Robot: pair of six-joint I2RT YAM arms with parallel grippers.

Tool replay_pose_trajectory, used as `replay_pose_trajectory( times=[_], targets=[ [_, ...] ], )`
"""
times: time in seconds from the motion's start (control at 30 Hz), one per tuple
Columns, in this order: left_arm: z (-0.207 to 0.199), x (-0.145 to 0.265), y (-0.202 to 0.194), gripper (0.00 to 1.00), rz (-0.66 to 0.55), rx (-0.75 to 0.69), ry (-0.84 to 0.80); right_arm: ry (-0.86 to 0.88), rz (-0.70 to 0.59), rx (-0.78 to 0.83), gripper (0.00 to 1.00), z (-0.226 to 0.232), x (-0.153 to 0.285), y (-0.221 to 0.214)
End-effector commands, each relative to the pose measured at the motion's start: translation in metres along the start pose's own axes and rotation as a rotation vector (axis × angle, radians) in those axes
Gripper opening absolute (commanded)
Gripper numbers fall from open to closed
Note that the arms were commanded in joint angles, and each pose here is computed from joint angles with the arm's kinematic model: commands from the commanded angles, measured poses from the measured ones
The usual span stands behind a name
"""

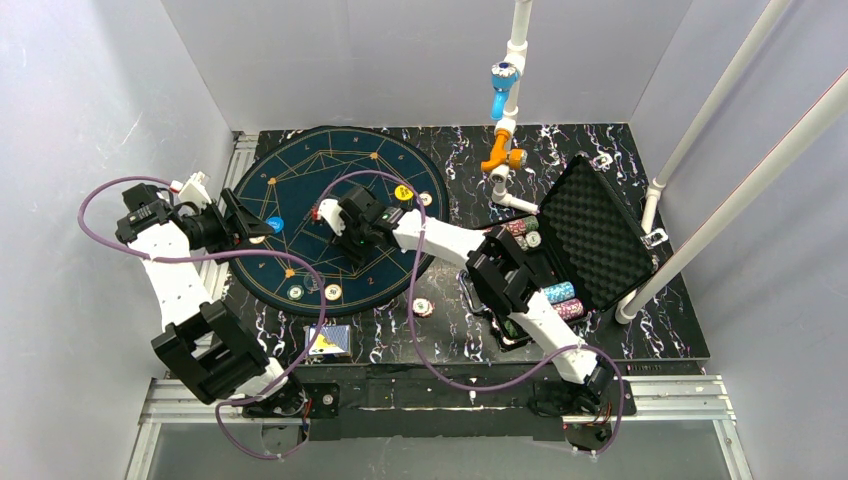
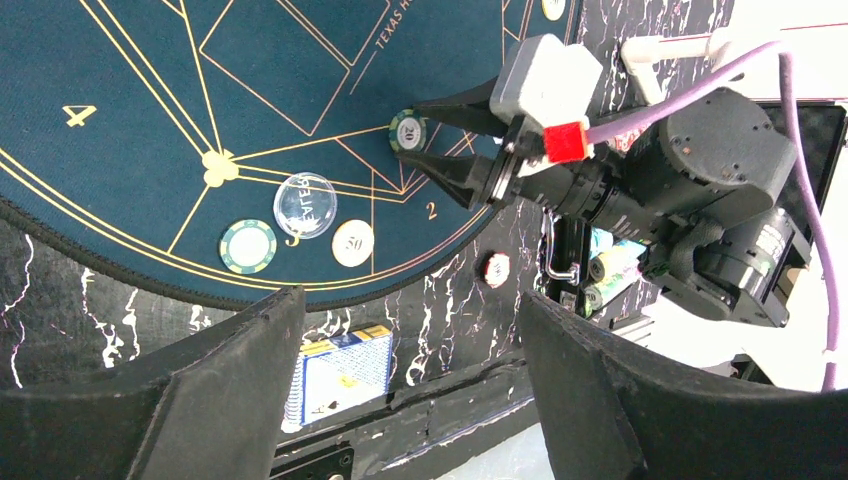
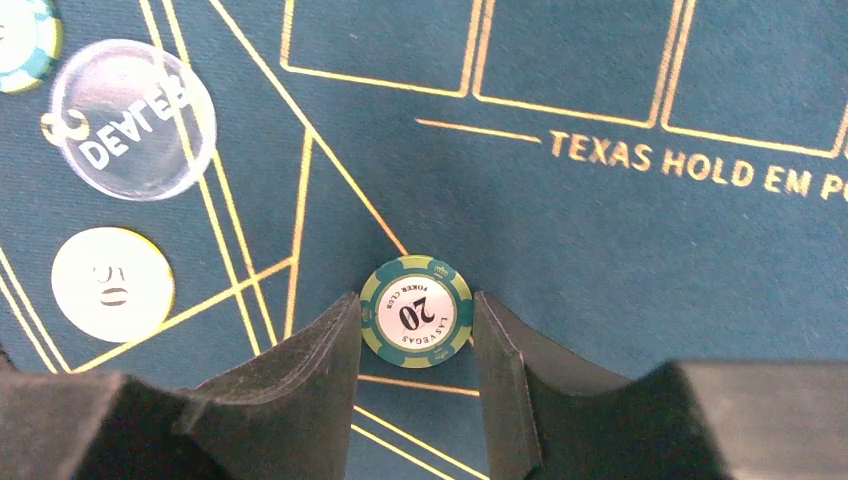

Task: Distribute texas hold em gaming equipment

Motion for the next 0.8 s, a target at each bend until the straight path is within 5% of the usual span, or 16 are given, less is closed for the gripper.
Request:
replay_pose_trajectory(
  times=[0.0,0.77],
  targets=[
    [-0.004,0.003,0.004,0.77,-0.009,0.001,-0.03,-0.069,0.009,-0.073,0.43,-0.047,0.036,0.002],
    [-0.003,0.001,0.006,0.76,-0.004,0.006,-0.039,-0.38,-0.215,-0.238,0.41,-0.216,0.102,0.024]
  ],
)
Point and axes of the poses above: each gripper's point midway between its finger pads, its own x axis back along the fingers, its own z axis along the line the jaws close on, y = z × x, the point moved 3 cm from there along x, back along the fingers, and after that the axes turned 5 degrees about -x, right-handed, at the moved point
